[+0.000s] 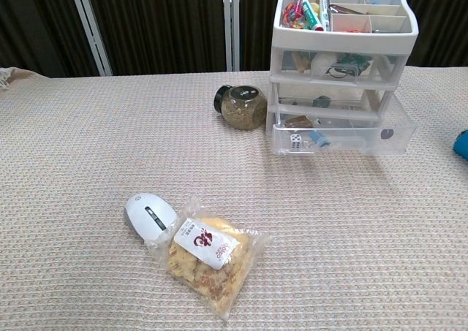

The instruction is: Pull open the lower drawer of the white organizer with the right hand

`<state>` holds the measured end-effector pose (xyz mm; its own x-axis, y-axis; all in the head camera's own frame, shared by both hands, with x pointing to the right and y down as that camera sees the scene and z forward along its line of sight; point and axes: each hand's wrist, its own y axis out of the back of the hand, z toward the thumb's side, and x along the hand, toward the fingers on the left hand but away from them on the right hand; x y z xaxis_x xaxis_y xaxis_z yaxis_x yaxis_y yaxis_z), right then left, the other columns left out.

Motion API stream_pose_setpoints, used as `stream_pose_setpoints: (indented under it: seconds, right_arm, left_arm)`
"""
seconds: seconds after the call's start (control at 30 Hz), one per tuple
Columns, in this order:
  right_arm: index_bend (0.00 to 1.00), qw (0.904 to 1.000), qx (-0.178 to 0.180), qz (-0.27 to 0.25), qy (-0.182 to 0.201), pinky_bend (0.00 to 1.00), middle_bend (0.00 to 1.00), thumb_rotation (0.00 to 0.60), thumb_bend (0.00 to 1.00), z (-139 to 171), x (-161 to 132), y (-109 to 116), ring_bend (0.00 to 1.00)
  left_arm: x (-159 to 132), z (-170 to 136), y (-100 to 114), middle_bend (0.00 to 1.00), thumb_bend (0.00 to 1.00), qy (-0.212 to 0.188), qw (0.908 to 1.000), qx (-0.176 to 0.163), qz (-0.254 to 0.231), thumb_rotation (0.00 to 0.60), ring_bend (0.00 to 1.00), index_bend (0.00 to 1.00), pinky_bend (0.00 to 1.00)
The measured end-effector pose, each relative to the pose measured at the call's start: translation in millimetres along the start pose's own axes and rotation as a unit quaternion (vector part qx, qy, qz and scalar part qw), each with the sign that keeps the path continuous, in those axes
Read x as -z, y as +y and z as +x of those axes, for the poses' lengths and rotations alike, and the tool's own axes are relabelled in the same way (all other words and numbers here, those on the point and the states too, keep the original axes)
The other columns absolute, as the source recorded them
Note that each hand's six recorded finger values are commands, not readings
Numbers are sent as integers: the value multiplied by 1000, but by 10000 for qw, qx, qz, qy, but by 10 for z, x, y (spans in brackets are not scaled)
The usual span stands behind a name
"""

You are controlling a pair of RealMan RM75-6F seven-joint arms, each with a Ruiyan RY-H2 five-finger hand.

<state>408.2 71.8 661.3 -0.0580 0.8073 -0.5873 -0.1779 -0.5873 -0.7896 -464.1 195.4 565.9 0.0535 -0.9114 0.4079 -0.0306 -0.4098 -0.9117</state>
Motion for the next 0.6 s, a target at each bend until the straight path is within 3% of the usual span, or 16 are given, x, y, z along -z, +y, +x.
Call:
stream_pose_setpoints:
  seconds: [0.3,0.6]
  right_arm:
    - [578,9994,-253,222,116,717,1000,600,247,71,-74,-173,1000]
    - [574,9973,-487,70,-541,716,1000,600,246,35,240,-298,1000]
  left_arm:
    - [-1,-4,0,0,286,-15,10000,8,-18,600,0,0,0]
    - [-3,0,3,0,286,-27,10000,20,-33,600,0,0,0]
